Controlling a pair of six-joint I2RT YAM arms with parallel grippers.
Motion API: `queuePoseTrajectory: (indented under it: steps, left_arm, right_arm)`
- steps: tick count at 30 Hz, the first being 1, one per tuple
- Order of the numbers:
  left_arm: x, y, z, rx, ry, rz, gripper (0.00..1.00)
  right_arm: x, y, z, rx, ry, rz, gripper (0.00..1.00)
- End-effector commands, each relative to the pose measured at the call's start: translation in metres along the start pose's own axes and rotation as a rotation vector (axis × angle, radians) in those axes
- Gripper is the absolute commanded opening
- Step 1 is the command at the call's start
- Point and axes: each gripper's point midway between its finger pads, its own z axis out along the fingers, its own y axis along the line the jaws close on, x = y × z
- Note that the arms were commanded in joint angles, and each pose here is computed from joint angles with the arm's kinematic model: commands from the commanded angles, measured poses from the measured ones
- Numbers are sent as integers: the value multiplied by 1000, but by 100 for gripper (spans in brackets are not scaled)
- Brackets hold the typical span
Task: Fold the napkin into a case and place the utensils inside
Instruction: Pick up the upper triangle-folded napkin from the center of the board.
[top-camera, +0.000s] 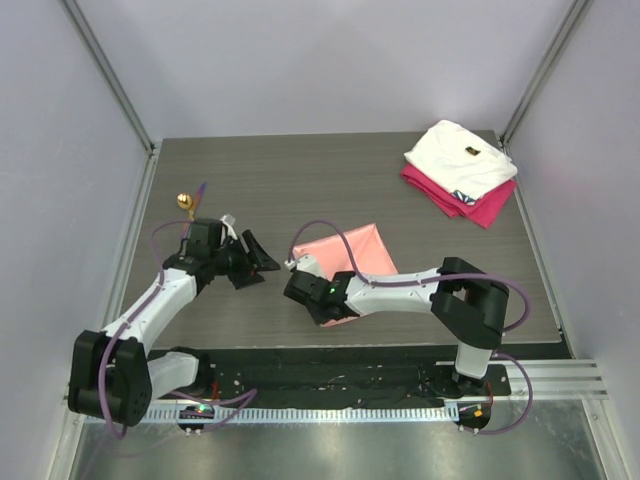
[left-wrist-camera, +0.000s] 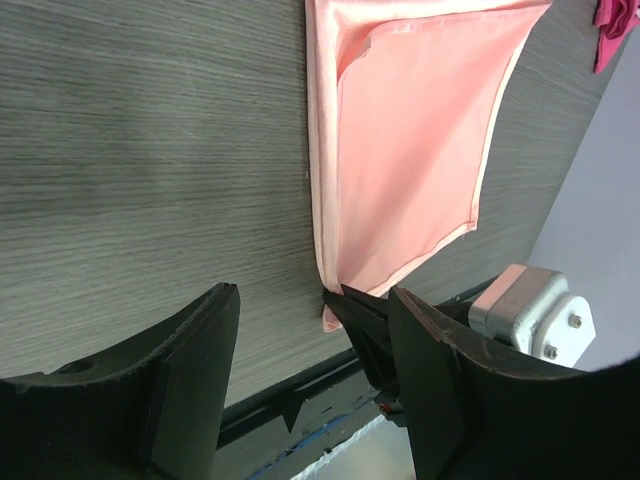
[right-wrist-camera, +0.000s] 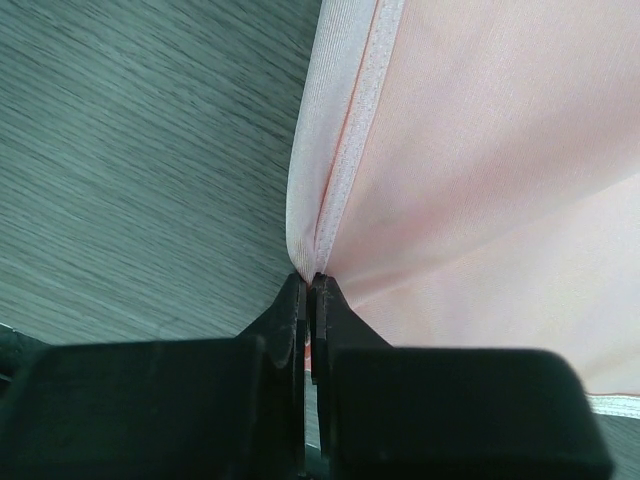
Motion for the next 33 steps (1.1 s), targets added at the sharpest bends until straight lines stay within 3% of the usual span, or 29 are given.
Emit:
queuePoseTrajectory:
  steps: [1, 6, 21, 33]
  left_arm:
    - [2, -7, 9, 61, 37, 6, 66]
    - [2, -14, 24, 83, 68, -18, 68]
    - [-11, -13, 81, -49, 85, -73, 71]
    - [-12, -3, 108, -114, 104, -111, 67]
  right_arm:
    - [1, 3, 3, 5, 21, 2, 1]
    - [-12, 11, -13, -50, -11, 27, 1]
    - [-31, 12, -40, -126, -88, 57, 1]
    - [-39, 9, -44, -142, -111, 71, 1]
